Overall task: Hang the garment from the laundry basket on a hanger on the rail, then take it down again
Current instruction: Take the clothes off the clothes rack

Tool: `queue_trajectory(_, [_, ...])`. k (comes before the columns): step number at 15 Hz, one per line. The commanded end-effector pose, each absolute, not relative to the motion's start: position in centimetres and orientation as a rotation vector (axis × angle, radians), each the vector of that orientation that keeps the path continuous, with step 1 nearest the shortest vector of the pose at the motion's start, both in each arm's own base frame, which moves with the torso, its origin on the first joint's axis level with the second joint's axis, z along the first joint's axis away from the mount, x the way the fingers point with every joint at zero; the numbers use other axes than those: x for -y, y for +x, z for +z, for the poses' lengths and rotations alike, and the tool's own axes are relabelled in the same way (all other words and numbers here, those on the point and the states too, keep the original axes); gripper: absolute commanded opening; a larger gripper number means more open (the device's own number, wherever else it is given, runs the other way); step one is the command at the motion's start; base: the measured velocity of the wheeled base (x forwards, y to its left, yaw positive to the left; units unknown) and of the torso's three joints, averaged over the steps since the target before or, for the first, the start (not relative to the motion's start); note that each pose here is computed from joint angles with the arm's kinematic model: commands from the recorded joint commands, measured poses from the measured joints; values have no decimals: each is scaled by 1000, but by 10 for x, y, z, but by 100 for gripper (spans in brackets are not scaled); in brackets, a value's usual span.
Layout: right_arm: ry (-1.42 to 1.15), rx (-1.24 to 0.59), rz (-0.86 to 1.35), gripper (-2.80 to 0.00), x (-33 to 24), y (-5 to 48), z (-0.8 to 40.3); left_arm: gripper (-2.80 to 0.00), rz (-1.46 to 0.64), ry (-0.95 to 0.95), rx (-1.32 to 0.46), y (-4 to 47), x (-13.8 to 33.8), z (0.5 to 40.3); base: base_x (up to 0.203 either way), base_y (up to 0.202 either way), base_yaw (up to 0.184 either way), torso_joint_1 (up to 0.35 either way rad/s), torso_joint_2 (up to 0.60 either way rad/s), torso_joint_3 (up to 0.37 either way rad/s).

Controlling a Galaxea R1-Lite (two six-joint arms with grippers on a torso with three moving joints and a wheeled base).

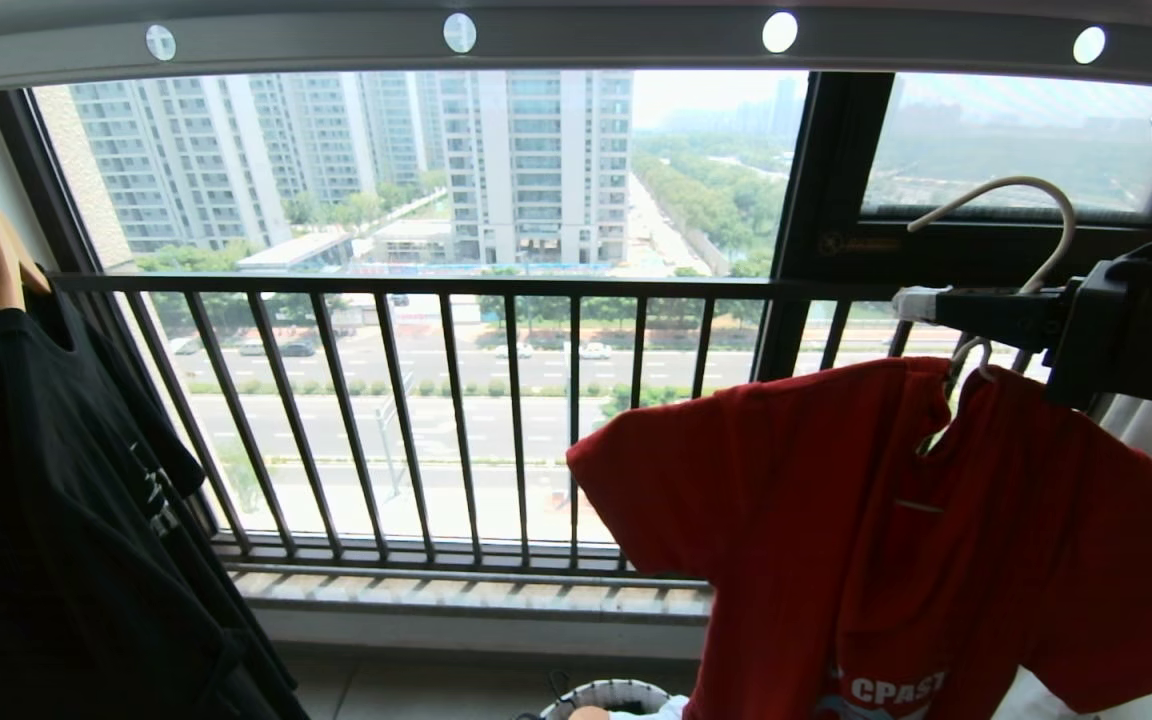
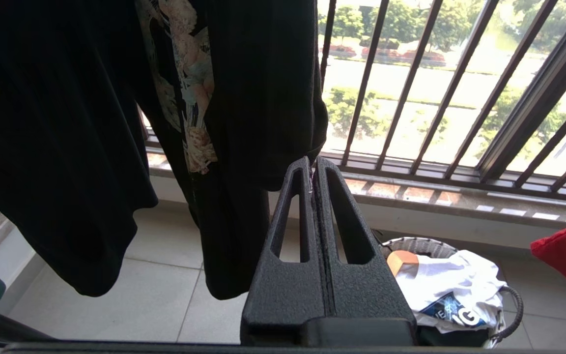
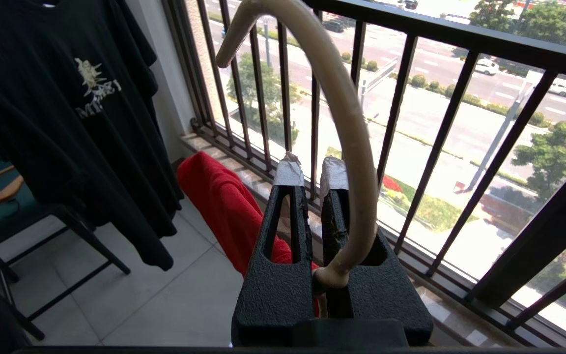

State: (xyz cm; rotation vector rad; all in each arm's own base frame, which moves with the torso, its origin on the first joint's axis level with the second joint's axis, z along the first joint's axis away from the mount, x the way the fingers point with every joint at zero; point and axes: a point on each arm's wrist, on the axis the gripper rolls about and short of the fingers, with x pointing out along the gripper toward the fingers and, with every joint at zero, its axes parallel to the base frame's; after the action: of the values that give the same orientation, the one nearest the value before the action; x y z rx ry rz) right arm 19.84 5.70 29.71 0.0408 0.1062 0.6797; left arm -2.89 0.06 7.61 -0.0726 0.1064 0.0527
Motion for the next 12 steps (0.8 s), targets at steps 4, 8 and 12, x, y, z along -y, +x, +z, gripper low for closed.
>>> queue_trajectory(4, [40, -108, 713, -280, -62, 194, 295, -280, 53, -73, -107, -29, -1, 76, 0, 0, 0, 0, 0, 0])
queue_trajectory(8, [43, -143, 716, -280, -65, 202, 288, -280, 53, -73, -107, -29, -1, 76, 0, 0, 0, 0, 0, 0])
queue_trajectory(12, [77, -133, 718, -280, -67, 205, 288, -280, 53, -73, -107, -29, -1, 76, 0, 0, 0, 0, 0, 0])
